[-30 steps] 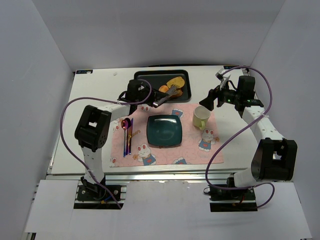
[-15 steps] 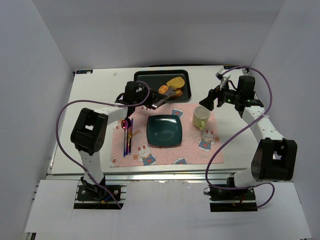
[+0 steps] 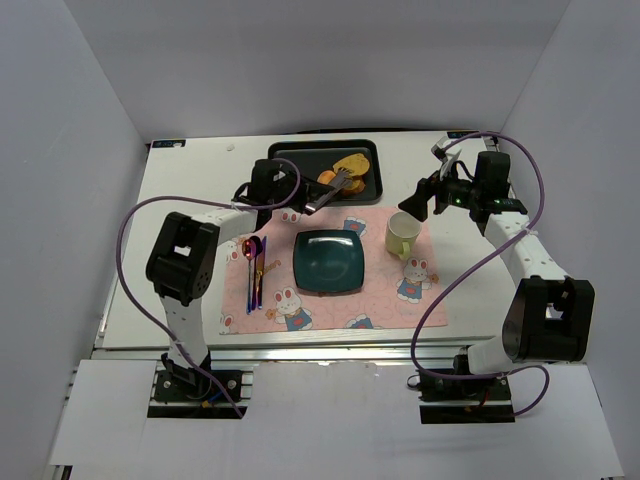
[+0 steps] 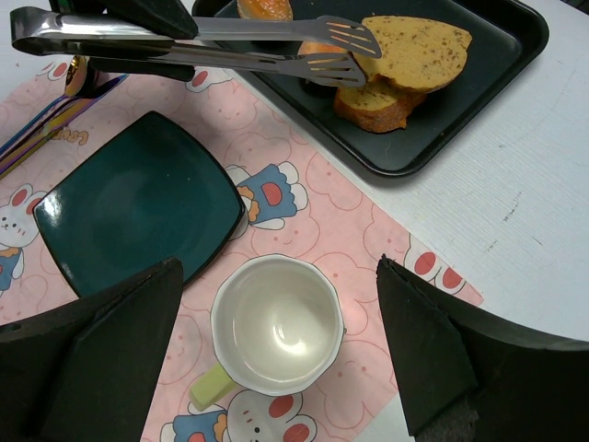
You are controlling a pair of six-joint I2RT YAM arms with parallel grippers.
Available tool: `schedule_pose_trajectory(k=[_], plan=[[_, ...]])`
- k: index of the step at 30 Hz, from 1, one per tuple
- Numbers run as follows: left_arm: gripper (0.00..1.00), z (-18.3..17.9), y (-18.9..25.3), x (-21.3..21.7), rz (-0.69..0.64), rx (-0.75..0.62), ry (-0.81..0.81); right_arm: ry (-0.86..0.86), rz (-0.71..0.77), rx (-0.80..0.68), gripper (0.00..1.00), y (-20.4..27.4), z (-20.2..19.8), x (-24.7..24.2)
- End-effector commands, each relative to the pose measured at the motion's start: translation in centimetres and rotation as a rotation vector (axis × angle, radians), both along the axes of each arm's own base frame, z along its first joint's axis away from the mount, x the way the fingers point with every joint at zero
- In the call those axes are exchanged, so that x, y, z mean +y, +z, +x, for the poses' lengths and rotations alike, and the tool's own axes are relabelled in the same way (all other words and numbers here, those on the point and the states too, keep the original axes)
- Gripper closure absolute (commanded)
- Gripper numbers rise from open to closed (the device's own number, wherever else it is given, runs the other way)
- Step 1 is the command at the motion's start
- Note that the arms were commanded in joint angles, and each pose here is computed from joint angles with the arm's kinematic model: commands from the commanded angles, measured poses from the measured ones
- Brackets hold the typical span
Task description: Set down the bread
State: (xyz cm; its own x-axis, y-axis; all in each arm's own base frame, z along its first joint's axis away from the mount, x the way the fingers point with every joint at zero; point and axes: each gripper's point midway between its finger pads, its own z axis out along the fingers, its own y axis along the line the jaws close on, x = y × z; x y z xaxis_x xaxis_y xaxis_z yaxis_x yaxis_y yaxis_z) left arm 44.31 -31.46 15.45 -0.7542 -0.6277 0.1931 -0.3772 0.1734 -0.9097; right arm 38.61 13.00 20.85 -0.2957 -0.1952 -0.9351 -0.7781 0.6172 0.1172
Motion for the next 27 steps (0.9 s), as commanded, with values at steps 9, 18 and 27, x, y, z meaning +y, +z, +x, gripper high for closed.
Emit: schedule_pose_trajectory(k=[9,18,27], plan=[[0.52,1.5,1.8,-0.4,-0.038,-0.056,-0.002,0.013,0.013,-0.041,0.11,1.2,-0.3,0.1],[0.63,2.6,1.4,-0.6,-0.041,-0.058,0.021,0.012,0.02,-0.037,0.11,1.2,-0.3,0.2],[0.89,2.5,4.2,-0.7,-0.066,-0.155,-0.008,-0.011,0.015,-0.044,0.11,1.4,-0.2,-0.9]])
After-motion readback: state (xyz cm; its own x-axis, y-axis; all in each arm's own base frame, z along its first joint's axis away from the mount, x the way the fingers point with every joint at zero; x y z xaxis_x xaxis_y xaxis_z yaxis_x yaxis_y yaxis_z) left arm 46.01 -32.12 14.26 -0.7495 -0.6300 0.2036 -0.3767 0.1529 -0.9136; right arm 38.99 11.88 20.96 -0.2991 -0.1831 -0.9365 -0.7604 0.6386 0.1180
